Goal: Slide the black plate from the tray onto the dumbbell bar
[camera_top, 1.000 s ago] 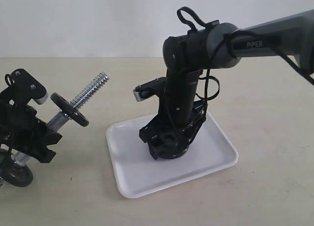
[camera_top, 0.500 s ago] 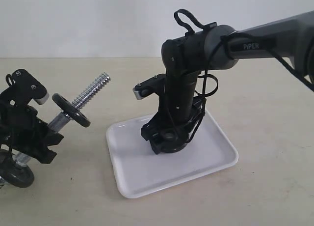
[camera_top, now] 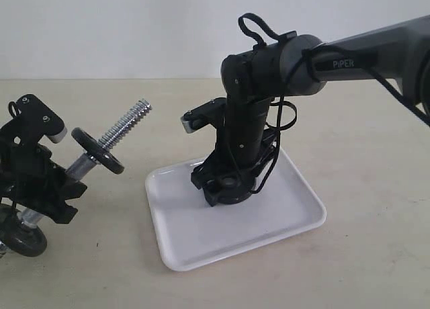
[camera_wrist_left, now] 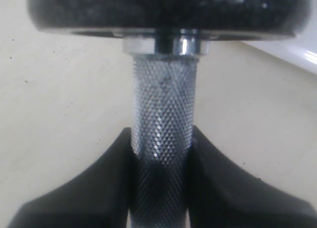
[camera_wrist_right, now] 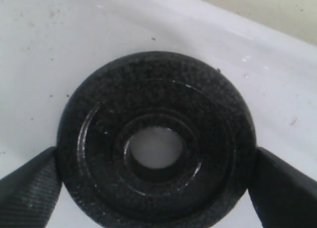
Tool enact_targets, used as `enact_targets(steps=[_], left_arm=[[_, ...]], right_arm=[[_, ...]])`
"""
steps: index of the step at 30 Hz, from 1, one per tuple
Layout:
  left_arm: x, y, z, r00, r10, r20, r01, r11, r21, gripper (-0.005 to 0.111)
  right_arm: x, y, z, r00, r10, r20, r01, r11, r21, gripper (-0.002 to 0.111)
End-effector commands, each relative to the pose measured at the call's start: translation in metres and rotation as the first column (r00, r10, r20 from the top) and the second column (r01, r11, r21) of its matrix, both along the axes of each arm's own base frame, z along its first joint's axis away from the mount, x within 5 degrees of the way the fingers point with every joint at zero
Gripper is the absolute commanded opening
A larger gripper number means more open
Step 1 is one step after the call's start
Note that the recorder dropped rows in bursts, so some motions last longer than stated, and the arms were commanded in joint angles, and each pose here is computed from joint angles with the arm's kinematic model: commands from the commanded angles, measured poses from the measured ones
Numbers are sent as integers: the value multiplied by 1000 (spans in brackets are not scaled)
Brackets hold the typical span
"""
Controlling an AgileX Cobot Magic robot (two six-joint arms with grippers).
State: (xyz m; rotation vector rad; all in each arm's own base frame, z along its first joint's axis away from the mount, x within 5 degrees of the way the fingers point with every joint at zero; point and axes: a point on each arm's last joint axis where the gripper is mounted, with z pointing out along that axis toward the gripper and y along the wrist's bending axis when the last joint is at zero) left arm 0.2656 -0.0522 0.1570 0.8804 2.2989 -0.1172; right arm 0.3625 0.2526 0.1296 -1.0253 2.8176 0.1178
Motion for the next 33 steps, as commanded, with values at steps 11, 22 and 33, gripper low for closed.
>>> enact_targets(steps=[11, 22, 33], left_arm=[[7, -3, 26, 996, 22, 84, -17, 998, -60, 4], [7, -3, 26, 996, 22, 84, -17, 998, -60, 4], [7, -3, 26, 996, 22, 84, -17, 998, -60, 4]], right_arm=[[0, 2, -6, 990, -139, -34, 140, 989, 35, 84], [-4, 4, -6, 979, -185, -89, 189, 981, 46, 84], [-2, 1, -6, 992, -114, -54, 115, 993, 17, 103]])
